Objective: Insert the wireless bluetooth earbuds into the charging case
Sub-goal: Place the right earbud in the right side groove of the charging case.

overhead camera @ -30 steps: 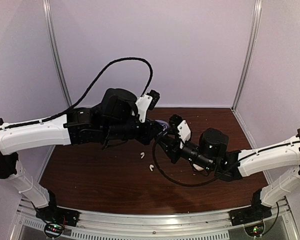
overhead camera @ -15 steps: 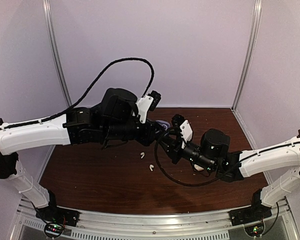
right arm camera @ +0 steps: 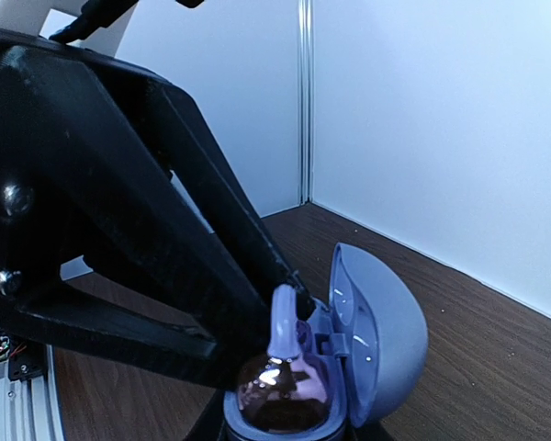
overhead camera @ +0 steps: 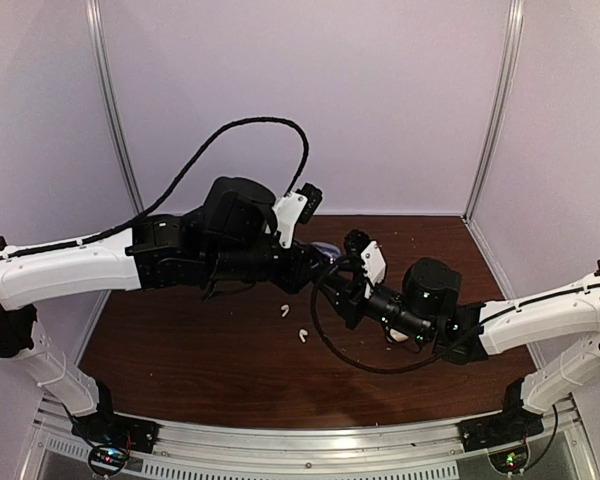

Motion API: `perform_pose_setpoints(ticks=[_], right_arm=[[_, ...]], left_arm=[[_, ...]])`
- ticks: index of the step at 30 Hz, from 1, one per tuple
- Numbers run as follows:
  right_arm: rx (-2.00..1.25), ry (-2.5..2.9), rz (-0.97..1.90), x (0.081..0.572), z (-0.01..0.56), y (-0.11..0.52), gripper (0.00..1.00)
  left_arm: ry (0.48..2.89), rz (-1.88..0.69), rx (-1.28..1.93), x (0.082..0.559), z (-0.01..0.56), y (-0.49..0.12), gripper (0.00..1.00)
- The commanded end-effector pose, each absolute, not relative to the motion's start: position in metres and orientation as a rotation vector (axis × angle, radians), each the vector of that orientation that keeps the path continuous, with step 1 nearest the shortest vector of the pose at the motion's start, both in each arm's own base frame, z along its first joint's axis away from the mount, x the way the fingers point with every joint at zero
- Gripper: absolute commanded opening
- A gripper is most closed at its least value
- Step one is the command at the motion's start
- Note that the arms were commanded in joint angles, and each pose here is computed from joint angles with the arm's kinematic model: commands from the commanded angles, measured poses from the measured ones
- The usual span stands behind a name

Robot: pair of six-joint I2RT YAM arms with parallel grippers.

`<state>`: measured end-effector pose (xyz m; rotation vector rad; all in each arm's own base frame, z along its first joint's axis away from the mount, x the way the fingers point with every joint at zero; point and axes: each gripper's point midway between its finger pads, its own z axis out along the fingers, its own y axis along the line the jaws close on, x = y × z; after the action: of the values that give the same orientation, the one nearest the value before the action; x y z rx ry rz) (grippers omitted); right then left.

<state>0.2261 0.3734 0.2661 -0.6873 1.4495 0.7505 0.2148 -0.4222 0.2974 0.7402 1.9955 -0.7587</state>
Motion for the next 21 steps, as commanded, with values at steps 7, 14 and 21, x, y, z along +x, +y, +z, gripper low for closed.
perform_pose_setpoints(ticks=[7, 14, 21], right_arm=[[-0.623, 1.336, 0.847, 0.219, 0.307, 0.368, 0.00], [-0.601, 1.340, 0.838, 0.222, 0.309, 0.365, 0.00], [-0.596, 1.335, 0.850, 0.223, 0.312, 0.361, 0.00]], left_arm=[[2.054, -0.653, 0.740, 0.223, 0.283, -0.413, 0.18], [2.058, -0.672, 0.787, 0.216, 0.280, -0.413, 0.24], [2.086, -0.643, 0.796, 0.213, 0.274, -0.404, 0.28]])
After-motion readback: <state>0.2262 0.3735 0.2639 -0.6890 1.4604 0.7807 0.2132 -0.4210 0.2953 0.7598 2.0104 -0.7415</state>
